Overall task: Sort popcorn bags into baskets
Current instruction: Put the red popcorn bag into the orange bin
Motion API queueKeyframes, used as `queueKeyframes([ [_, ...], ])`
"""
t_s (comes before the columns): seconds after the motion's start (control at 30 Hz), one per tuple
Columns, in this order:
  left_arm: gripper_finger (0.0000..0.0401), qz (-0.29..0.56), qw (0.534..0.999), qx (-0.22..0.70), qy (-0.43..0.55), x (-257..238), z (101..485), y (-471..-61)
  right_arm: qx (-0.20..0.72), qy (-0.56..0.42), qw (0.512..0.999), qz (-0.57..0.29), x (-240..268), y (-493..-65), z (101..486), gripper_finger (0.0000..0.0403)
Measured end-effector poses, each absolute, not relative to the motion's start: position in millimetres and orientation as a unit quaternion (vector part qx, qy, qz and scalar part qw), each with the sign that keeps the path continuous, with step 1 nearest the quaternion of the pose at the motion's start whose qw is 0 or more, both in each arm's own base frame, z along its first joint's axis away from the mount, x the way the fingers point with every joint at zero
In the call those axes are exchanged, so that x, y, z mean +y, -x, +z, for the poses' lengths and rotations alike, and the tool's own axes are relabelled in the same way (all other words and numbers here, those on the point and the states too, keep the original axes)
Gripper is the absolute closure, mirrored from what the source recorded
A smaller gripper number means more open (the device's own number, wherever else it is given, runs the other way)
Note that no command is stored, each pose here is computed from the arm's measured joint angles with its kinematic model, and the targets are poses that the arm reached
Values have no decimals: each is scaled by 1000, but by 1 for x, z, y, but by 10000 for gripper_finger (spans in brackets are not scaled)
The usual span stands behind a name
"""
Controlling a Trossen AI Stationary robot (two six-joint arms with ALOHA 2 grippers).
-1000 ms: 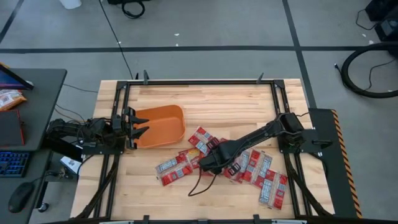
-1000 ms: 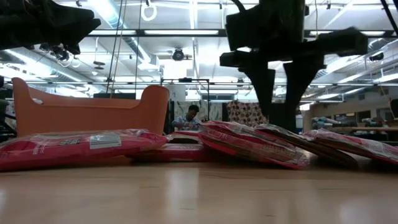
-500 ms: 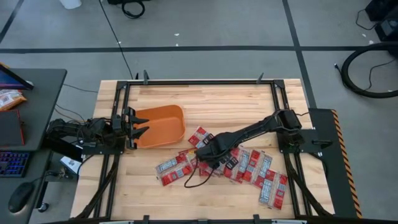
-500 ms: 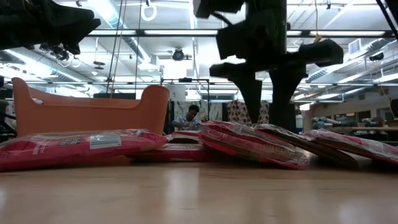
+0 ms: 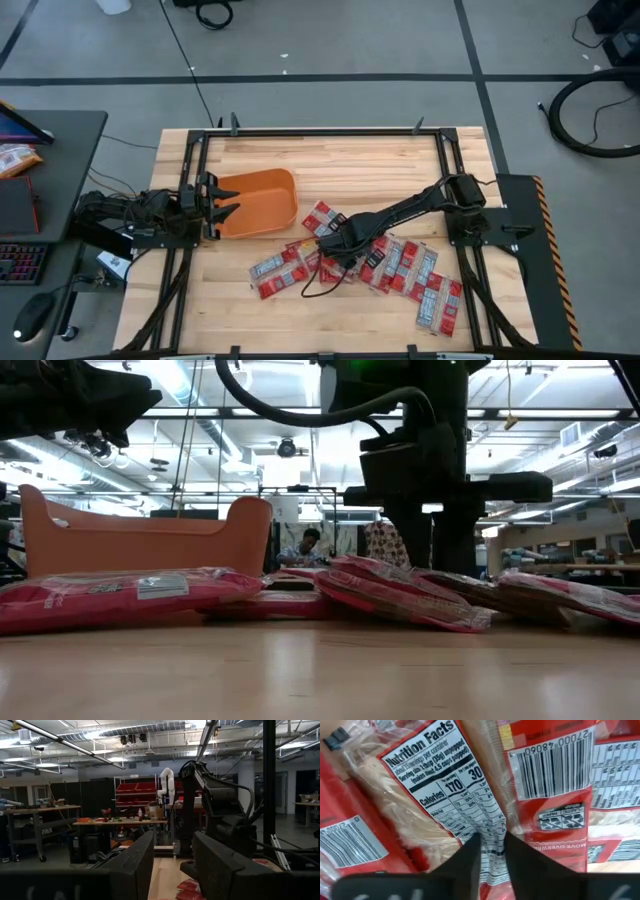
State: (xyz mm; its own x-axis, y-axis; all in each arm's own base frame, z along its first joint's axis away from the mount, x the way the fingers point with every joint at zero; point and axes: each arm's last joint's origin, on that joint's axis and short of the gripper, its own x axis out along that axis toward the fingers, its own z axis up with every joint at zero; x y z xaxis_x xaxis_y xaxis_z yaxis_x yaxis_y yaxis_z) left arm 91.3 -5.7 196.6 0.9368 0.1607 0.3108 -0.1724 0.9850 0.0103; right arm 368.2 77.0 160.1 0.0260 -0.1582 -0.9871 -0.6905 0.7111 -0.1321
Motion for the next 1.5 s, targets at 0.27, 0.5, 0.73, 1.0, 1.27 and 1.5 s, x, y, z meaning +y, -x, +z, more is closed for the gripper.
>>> queueKeyframes([
  [0.27,260,85,984,-156,-19,-6,196,-91,656,309,668,167,77,-374,167,394],
  [0.5,260,85,984,-155,-19,-6,196,-91,628,340,692,112,75,-376,209,398],
  [0.73,260,84,985,-152,-20,-6,196,-92,565,342,750,46,69,-361,270,400],
  [1.0,260,84,985,-152,-20,-6,196,-92,442,338,831,-34,60,-331,346,401],
  [1.27,260,84,984,-153,-20,-6,196,-91,294,297,906,-64,53,-300,407,400],
  [1.5,260,85,984,-153,-20,-6,196,-91,252,282,923,-70,49,-280,428,400],
])
